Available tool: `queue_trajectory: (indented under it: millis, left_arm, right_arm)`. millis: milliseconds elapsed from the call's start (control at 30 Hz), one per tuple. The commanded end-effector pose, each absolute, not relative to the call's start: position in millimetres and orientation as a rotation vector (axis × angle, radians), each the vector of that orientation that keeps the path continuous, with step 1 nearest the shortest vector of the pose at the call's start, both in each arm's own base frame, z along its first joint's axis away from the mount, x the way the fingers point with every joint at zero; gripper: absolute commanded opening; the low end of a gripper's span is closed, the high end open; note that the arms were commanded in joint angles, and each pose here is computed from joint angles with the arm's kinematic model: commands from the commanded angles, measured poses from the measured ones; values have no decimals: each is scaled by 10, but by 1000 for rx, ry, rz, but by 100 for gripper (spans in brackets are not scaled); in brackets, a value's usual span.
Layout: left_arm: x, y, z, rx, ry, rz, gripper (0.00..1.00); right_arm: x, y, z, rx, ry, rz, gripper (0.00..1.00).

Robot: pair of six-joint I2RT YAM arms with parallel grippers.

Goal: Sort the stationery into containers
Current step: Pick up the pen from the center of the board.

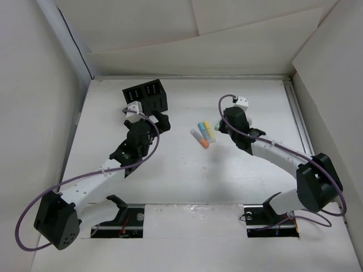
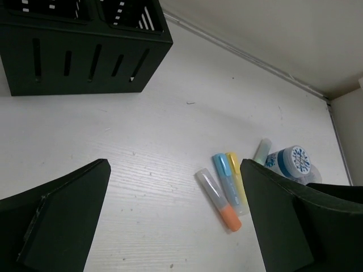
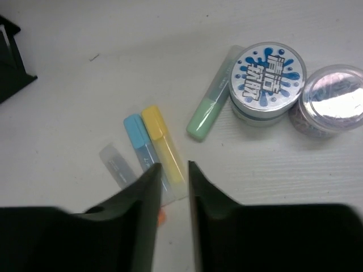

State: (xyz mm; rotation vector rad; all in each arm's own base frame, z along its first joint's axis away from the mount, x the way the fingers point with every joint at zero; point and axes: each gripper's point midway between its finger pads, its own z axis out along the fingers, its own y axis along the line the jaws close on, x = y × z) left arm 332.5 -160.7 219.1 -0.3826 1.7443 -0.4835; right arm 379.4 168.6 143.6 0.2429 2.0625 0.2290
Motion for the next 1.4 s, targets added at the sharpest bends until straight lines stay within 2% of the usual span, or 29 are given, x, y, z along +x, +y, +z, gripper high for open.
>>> queue_trajectory:
  millis: [0, 33, 67, 400, 433, 467, 533, 567, 600, 667, 733, 767, 800, 833, 867, 900, 1000, 1133, 1233, 1267, 1367]
  left_arm:
    - [3325, -1605, 2266, -394, 1751, -485, 100]
    - [3342, -1569, 2232, -426, 1762, -460, 100]
    - [3330, -1571, 2162, -450, 1795, -456, 100]
    - [3066, -1717, 2173, -376, 1769, -513, 100]
    - [3055, -1708, 2227, -371, 1791, -495, 100]
    - [3049, -1710, 2249, -386, 1797, -502, 100]
    - [3029, -1660, 2299, -398, 1782, -496, 100]
    - [3019, -1651, 2264, -401, 1771, -505, 100]
    - [3033, -1594, 2275, -407, 1762, -531, 100]
    - [3009, -1624, 2221, -371, 1752, -577, 100]
    - [2989, -1641, 2225, -371, 1747, -601, 100]
    - [2981, -1658, 2222, -353, 1753, -603, 90]
    - [2991, -1698, 2188, -341, 1765, -611, 62]
    - [3001, -1706, 2103, -337, 1791, -594, 39]
    - [3011, -1719, 2098, -350, 1800, -598, 29]
    - [3018, -1730, 2067, -361, 1808, -601, 26]
    - [3029, -1767, 1887, -362, 1861, -600, 28]
    - [3003, -1845, 1714, -351, 1919, -619, 37]
    - [2978, -1854, 1660, -363, 1933, -633, 52]
    - [2978, -1854, 1660, -363, 1933, -633, 55]
    - [2965, -1847, 1619, -372, 1941, -633, 64]
  right_arm:
    - [3793, 1898, 1674, 198, 2014, 320, 22]
    - [3765, 1956, 1672, 181, 2020, 336, 9]
    - [3717, 1957, 1630, 169, 2037, 343, 0]
    - [3349, 2244, 1462, 12, 2125, 371, 0]
    - [3352, 2247, 1410, 9, 2137, 363, 2]
    - [3319, 2262, 1345, -18, 2157, 347, 8]
    - [3319, 2320, 1286, -37, 2180, 363, 28]
    - [3307, 2343, 1136, -68, 2217, 349, 44]
    - [3307, 2421, 1126, -101, 2229, 379, 50]
    - [3332, 2474, 991, -117, 2270, 368, 56]
    - [3348, 2487, 930, -121, 2284, 358, 56]
    - [3326, 2518, 929, -131, 2285, 363, 56]
    - [3323, 2516, 869, -134, 2298, 354, 56]
    - [3295, 2548, 805, -151, 2319, 369, 51]
    - [3302, 2579, 803, -156, 2323, 380, 45]
    - [3320, 2594, 753, -159, 2334, 373, 40]
    - [3355, 2614, 664, -145, 2341, 342, 40]
    - [3356, 2603, 625, -119, 2335, 297, 51]
    - [3374, 2568, 592, -110, 2335, 269, 55]
    - [3368, 2542, 580, -96, 2341, 255, 59]
    - [3372, 2528, 539, -84, 2347, 243, 60]
